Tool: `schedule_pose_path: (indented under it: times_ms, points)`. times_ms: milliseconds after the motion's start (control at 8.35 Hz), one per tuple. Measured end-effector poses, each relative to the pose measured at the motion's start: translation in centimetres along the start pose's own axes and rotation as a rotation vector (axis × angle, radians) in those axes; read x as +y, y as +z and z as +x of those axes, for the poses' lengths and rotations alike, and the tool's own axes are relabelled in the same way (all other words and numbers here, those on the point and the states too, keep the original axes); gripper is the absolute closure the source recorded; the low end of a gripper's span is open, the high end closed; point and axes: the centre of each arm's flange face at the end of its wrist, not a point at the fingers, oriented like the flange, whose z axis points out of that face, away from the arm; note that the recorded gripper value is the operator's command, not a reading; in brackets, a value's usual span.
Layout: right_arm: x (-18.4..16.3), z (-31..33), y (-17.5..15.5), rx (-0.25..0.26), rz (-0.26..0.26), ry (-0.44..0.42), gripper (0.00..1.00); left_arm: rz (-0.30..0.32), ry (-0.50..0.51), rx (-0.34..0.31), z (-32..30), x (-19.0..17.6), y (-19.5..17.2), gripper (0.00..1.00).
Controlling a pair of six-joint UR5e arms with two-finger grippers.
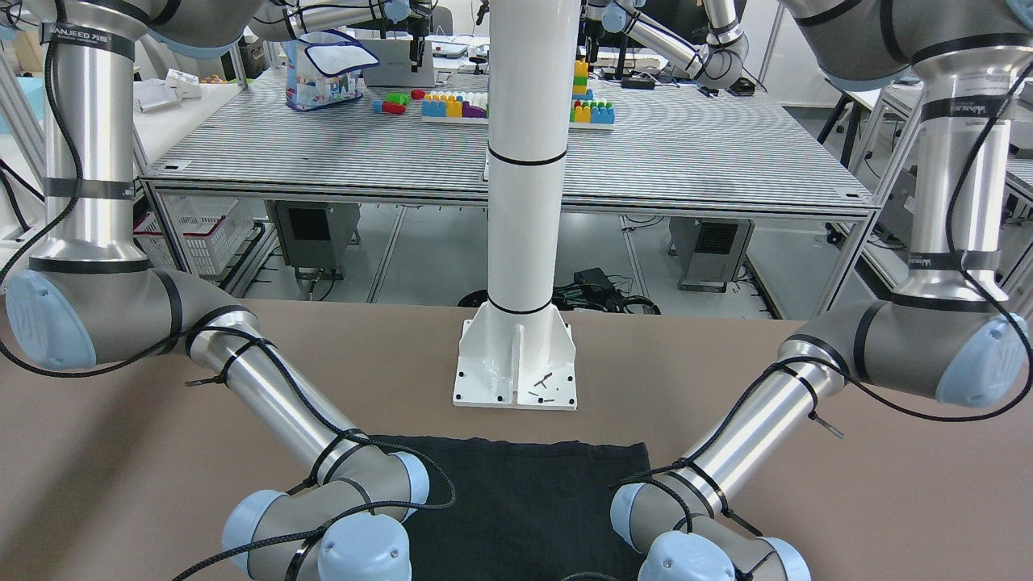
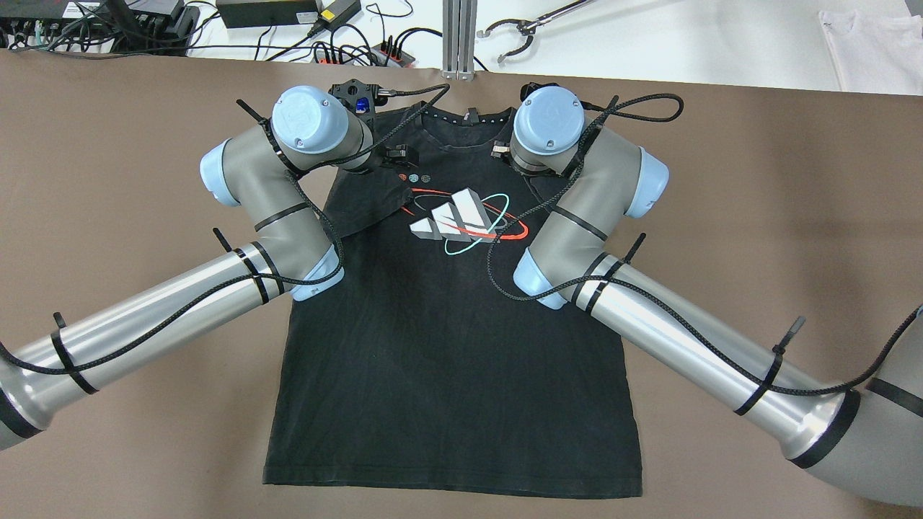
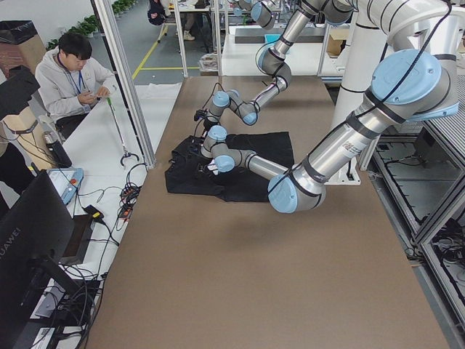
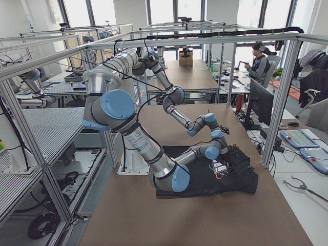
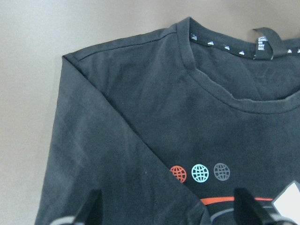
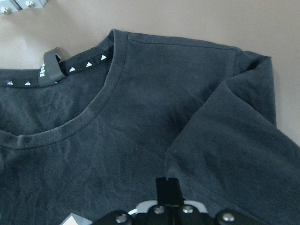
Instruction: Fold clothes
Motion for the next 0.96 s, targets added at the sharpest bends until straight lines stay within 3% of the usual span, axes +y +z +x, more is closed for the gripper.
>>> schedule_pose_path:
  times_ms: [239, 359, 479, 718, 958]
  points:
    - [-0.3, -1.0, 0.6, 0.018, 0.019, 0.055, 0.96, 0.000, 0.000, 0.000, 0.0, 0.0, 0.0, 0.00]
    - [-0.4, -1.2, 0.8, 0.025, 0.030, 0.083, 0.24, 0.001, 0.000, 0.000, 0.0, -0.1, 0.0, 0.00]
    - [-0.5, -1.2, 0.9, 0.031, 0.039, 0.105, 0.06, 0.000, 0.000, 0.000, 0.0, -0.1, 0.0, 0.00]
    - [-0.6, -1.5, 0.8, 0.031, 0.043, 0.088, 0.05, -0.008, -0.001, 0.012, 0.1, -0.2, -0.4, 0.00]
    - [-0.3, -1.8, -0.6, -0.003, 0.026, 0.016, 0.05, -0.020, -0.003, 0.060, 0.8, -1.2, -2.5, 0.00]
